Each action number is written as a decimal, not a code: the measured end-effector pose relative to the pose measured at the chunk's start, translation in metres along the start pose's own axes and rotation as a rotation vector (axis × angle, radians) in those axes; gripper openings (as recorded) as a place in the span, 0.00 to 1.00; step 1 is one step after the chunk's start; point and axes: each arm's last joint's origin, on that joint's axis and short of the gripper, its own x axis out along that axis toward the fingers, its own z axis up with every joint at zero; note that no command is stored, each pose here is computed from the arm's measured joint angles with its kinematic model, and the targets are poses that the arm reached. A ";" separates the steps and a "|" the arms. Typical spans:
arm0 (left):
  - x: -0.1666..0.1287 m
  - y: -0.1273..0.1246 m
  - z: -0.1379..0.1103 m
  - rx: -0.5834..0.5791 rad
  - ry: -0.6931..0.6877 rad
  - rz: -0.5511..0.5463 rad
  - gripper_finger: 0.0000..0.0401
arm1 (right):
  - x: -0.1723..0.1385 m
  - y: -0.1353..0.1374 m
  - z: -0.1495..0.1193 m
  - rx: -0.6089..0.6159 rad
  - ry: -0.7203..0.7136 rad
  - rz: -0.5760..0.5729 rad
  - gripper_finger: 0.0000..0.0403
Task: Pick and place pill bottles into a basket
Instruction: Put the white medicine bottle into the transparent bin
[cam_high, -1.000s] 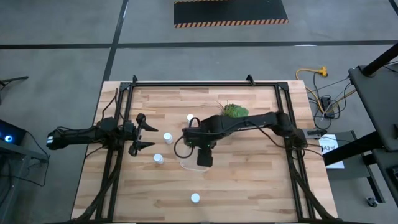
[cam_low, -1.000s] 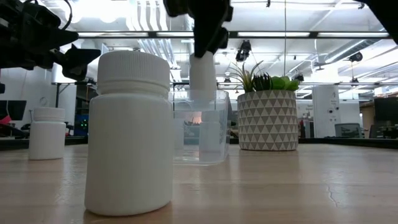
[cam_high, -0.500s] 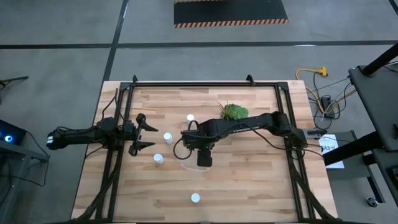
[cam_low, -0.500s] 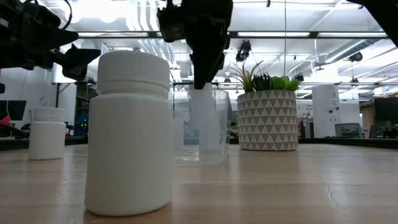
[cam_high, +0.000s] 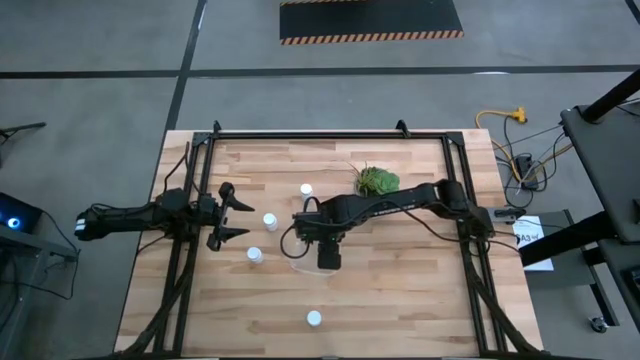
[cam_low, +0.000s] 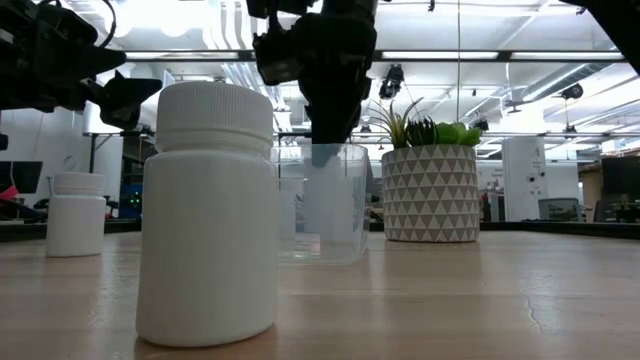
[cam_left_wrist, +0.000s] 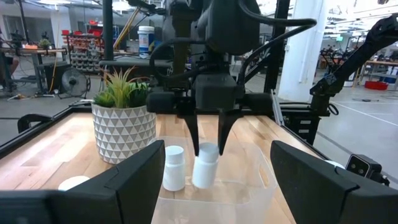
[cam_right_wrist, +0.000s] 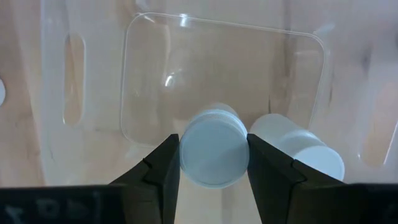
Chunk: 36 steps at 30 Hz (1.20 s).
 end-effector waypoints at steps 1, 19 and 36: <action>0.000 0.000 0.000 0.000 0.000 0.000 0.68 | 0.000 0.000 -0.001 0.000 -0.002 0.000 0.34; 0.000 0.000 0.000 0.000 0.001 0.000 0.68 | -0.014 0.000 -0.007 -0.031 -0.090 0.035 0.34; 0.000 0.000 0.000 0.000 0.000 0.000 0.68 | -0.025 -0.005 -0.027 0.009 -0.133 0.046 0.34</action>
